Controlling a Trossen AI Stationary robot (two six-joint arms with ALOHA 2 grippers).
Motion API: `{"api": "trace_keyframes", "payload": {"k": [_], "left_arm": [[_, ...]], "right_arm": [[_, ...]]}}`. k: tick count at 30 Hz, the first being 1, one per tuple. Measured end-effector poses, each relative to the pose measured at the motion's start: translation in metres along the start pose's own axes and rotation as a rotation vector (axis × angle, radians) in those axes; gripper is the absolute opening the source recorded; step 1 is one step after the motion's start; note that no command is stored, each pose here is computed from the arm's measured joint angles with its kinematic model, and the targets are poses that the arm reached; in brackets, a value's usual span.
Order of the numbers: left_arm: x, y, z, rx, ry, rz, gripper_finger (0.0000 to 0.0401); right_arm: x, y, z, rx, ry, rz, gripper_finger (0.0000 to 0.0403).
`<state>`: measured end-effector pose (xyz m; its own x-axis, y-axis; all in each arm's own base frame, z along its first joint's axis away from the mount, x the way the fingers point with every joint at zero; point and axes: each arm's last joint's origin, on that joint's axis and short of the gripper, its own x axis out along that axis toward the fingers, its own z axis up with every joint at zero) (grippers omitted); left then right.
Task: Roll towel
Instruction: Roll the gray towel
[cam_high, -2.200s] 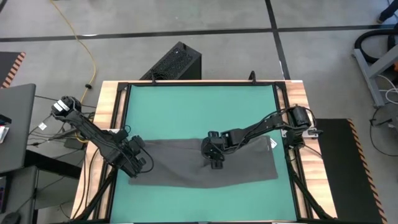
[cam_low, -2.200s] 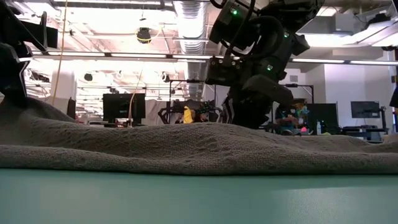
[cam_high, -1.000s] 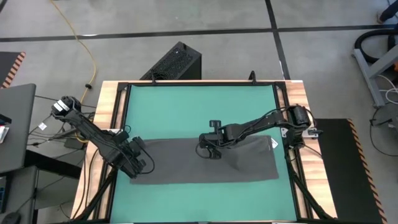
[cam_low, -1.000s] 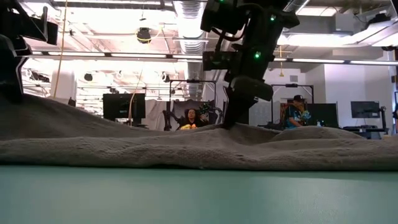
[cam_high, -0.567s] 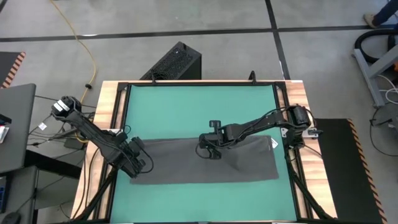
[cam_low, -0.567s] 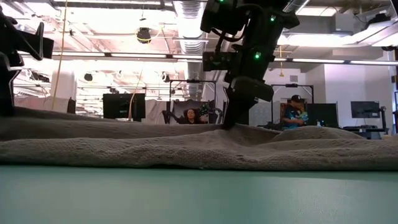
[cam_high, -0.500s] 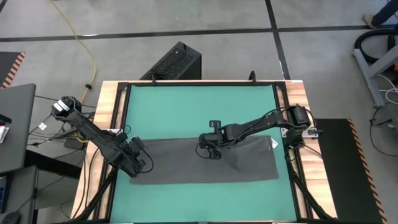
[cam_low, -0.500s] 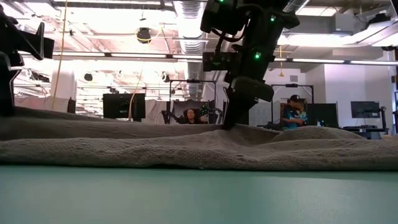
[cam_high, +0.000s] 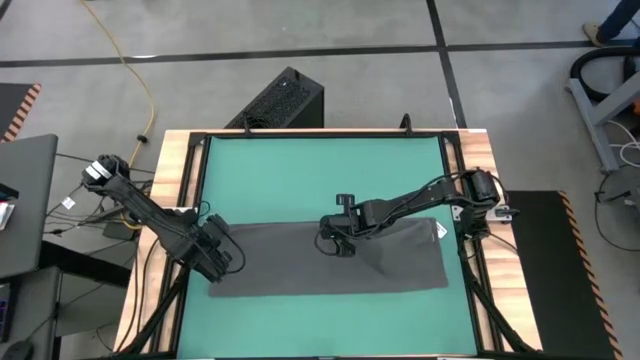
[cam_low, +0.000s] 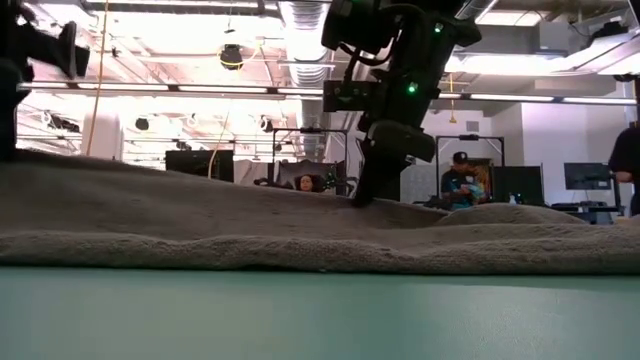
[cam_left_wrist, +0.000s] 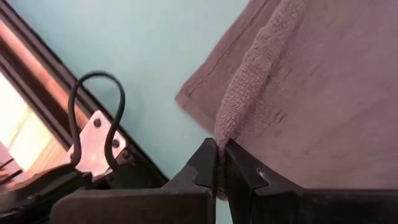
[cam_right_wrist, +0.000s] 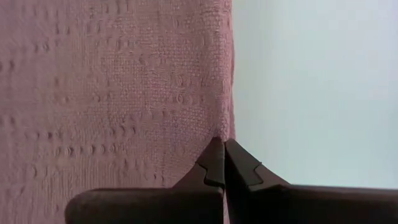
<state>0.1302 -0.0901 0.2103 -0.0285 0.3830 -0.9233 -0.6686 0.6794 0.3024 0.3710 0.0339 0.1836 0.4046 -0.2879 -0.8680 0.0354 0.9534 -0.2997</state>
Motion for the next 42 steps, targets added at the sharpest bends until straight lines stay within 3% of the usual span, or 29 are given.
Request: {"api": "trace_keyframes", "payload": {"k": [5, 15, 25, 34, 39, 42], "left_arm": [[0.022, 0.000, -0.007, 0.007, 0.014, 0.072, 0.0000], [0.029, -0.011, -0.007, 0.045, -0.008, 0.115, 0.0006], [0.031, -0.014, -0.007, 0.069, 0.013, 0.127, 0.0103], [0.029, -0.012, -0.008, 0.024, 0.003, 0.147, 0.0167], [-0.010, -0.026, -0.001, -0.004, -0.204, -0.030, 0.0169], [-0.035, -0.043, -0.002, -0.039, -0.399, -0.264, 0.0168]], "right_arm": [[0.000, 0.000, 0.001, 0.004, -0.006, 0.000, 0.0014], [0.000, -0.001, 0.003, 0.033, -0.030, 0.000, 0.0035], [0.001, -0.001, 0.002, 0.050, -0.016, -0.001, 0.0101], [0.000, 0.000, 0.006, 0.058, -0.058, 0.003, 0.0118], [-0.004, 0.009, 0.015, 0.008, -0.156, 0.027, 0.0118], [-0.007, 0.015, 0.024, -0.012, -0.261, 0.115, 0.0118]]}}
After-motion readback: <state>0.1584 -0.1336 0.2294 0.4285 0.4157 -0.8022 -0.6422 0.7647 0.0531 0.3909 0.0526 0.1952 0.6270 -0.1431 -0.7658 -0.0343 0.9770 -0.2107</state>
